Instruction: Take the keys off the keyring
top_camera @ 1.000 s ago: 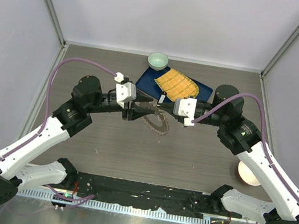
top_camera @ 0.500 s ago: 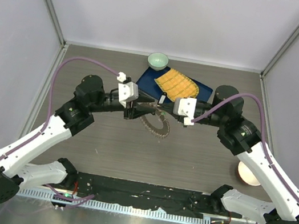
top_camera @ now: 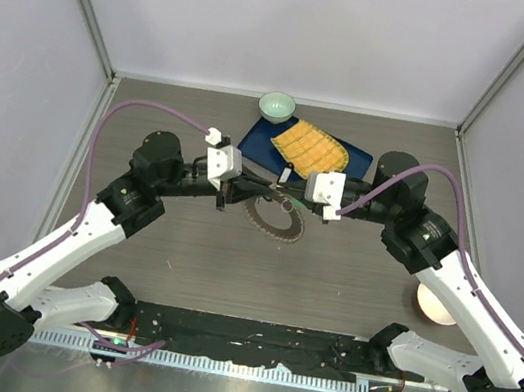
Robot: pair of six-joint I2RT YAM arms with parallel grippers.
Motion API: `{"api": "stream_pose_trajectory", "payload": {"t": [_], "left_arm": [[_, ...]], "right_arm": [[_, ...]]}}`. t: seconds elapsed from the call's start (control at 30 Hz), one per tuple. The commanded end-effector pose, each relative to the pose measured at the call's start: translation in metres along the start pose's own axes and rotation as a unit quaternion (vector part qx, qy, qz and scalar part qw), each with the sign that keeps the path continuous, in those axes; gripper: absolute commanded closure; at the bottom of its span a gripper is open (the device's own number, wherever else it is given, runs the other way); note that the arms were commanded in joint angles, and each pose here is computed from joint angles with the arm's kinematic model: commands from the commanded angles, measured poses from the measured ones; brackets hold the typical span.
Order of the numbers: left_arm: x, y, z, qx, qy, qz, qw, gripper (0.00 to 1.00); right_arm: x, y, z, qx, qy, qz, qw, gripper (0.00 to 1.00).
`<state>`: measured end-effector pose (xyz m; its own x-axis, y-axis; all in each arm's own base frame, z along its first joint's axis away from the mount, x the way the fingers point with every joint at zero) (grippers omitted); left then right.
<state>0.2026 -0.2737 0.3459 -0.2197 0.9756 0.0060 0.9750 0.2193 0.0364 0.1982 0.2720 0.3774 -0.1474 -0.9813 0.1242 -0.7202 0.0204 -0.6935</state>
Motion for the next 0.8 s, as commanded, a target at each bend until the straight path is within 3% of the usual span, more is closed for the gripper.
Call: {"api": "stream_pose_trajectory", "payload": {"t": [0.0, 0.13, 0.27, 0.77], "left_arm": [[0.001, -0.007, -0.003, -0.011, 0.001, 0.022, 1.0, 1.0], [0.005, -0.016, -0.01, -0.035, 0.019, 0.053, 0.998, 1.0], [0.003, -0.027, -0.006, -0.002, 0.052, 0.1, 0.994, 1.0], [0.001, -0.046, -0.017, 0.031, 0.071, 0.192, 0.978, 1.0]], "right_arm": [[0.012, -0.02, -0.029, 0.041, -0.034, 0.043, 0.998, 0.99], [0.014, -0.012, -0.02, 0.073, -0.015, 0.025, 0.997, 0.99], [0.015, -0.012, -0.018, 0.093, -0.003, 0.018, 0.995, 0.99], [0.011, -0.021, -0.026, 0.145, 0.012, -0.027, 0.989, 0.99]]}}
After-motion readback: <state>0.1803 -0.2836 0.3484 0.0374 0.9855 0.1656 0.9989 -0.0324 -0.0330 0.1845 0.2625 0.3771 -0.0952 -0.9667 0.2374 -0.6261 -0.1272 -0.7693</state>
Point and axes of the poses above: each gripper's point midway between its finger pads, its own x axis back along the fingers, its own y axis along the line the jaws close on, z = x × y, the point moved 2 cm from there along x, back along the fingers, and after that the axes turned 8 degrees about x, right-handed, at the moved point
